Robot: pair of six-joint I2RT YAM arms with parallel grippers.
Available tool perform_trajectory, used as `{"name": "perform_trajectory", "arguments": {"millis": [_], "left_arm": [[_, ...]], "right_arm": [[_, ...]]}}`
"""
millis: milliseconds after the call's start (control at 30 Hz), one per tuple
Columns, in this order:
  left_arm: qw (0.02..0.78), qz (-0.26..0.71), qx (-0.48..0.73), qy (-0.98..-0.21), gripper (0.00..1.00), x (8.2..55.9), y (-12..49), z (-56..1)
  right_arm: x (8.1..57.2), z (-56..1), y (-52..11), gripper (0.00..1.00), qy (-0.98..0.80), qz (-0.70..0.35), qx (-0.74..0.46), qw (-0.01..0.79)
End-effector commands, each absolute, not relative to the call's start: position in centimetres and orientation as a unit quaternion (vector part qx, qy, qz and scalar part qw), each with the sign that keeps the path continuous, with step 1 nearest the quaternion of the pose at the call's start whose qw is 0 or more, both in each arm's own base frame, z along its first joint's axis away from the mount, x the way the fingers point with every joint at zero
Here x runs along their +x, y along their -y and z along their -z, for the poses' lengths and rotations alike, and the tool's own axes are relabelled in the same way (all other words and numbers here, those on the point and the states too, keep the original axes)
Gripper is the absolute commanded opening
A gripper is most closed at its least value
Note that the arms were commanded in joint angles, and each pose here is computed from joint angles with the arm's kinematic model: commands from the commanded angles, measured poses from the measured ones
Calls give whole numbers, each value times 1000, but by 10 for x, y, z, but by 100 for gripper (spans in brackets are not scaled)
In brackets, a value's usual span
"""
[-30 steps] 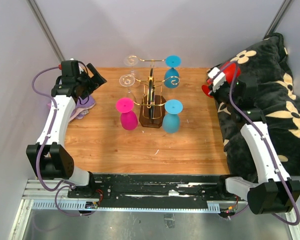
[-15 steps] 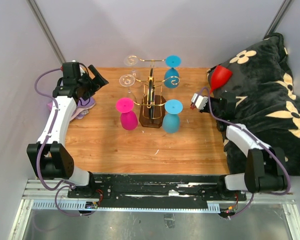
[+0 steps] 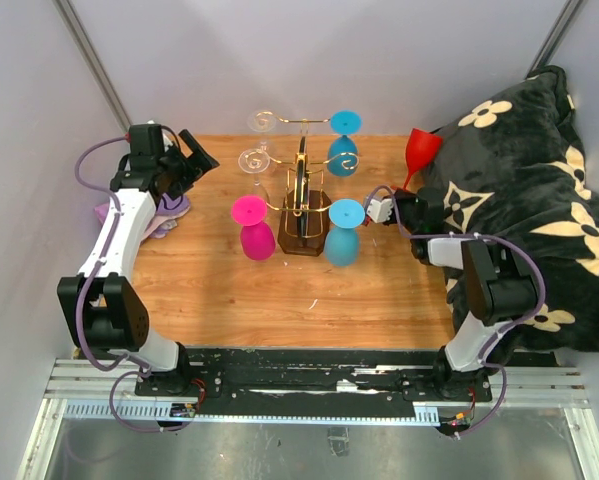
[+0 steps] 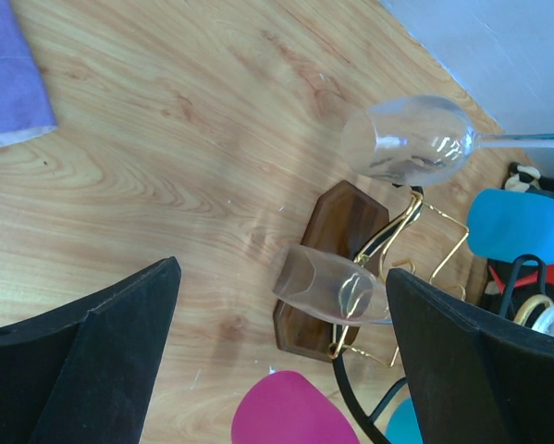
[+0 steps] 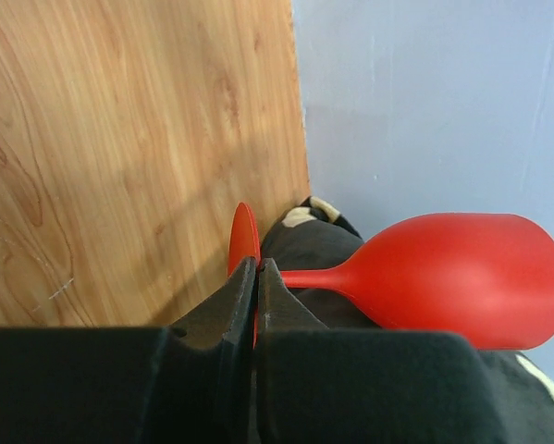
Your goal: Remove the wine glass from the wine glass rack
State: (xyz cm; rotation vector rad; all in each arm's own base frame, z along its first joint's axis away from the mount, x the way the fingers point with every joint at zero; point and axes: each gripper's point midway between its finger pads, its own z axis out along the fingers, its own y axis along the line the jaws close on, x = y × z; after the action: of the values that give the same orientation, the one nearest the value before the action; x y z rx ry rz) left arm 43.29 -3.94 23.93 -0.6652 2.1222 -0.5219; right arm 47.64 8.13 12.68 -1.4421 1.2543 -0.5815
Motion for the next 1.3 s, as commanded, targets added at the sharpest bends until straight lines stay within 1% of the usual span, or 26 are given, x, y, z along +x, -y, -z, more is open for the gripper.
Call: {"name": "perform_trajectory", "arguments": {"millis": [0,333,533,733,933,1000,1067,1133,1167,1200,1267], "left_arm": [[429,213,-257,-839,100,444,39,-245],[419,218,-261,-842,100,455,39,-234],[418,219,-265,-841,100,451,37,-234],[416,219,-273,-839,100,451,31,-234],[418,212,-275,-840,100,452,26,-234],[416,211,-276,-840,100,452,25,-233],[414,207,-281,-841,100,451,23,-231],[413,206,-283,-841,100,452,22,-230],[412,205,-283,-841,100,452,22,-229],[411,205,-284,-842,100,451,22,-229],[411,203,-285,-842,100,450,20,-227]], "right_arm": [[498,-138,-82,1,-493,301,-600,553],[536,-100,-93,1,-479,328,-612,537],[560,-74,-98,1,-483,339,-607,532],[571,-52,-97,1,-490,357,-604,517],[569,-30,-91,1,-501,359,-605,503],[566,-22,-94,5,-499,355,-615,497],[564,-14,-95,18,-499,352,-624,488],[561,-9,-96,19,-504,347,-625,485],[560,-7,-96,22,-505,343,-628,482],[558,-5,-96,28,-506,341,-631,479],[552,-2,-96,48,-510,333,-634,476]]}}
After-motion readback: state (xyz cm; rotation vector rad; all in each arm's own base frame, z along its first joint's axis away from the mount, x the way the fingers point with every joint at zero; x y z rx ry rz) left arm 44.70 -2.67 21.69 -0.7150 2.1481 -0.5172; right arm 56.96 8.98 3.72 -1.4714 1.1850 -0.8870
